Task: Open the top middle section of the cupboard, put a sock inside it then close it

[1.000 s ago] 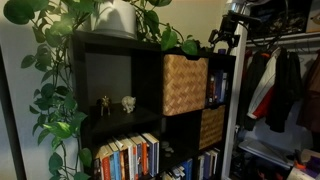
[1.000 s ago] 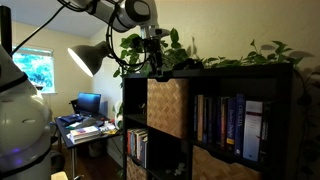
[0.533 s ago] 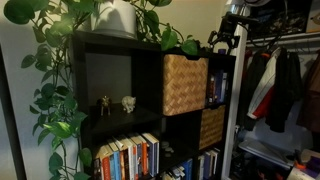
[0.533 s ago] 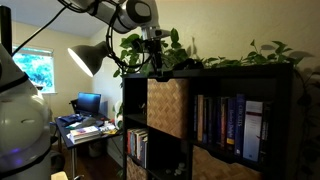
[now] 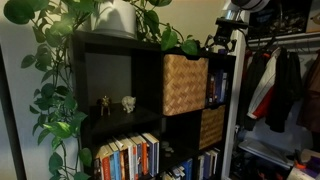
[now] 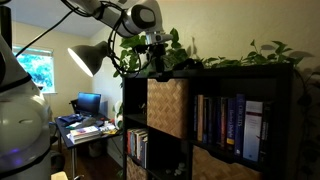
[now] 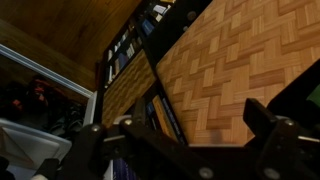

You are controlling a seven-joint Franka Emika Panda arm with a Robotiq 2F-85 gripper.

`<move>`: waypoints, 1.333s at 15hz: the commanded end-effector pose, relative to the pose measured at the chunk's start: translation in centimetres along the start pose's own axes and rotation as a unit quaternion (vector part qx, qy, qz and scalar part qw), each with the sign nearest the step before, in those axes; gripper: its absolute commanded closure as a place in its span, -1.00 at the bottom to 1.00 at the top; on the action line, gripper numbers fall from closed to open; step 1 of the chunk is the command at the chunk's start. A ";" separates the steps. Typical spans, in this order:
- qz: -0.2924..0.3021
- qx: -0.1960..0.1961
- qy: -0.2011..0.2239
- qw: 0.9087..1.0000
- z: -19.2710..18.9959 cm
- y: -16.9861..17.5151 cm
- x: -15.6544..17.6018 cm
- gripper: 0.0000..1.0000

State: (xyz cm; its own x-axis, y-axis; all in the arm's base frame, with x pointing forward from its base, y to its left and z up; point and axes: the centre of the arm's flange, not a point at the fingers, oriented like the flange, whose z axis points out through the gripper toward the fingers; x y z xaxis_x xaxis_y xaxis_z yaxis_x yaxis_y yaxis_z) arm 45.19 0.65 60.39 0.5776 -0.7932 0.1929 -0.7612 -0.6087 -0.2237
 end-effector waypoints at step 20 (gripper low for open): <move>0.141 0.106 0.036 0.984 5.5 -2.2 -0.4 -1.00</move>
State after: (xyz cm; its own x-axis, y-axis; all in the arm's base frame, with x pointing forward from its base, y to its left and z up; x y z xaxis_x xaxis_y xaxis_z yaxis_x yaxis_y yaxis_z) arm 48.09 1.60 56.87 0.3475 -0.9204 0.1792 -0.8036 -0.3908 -0.4489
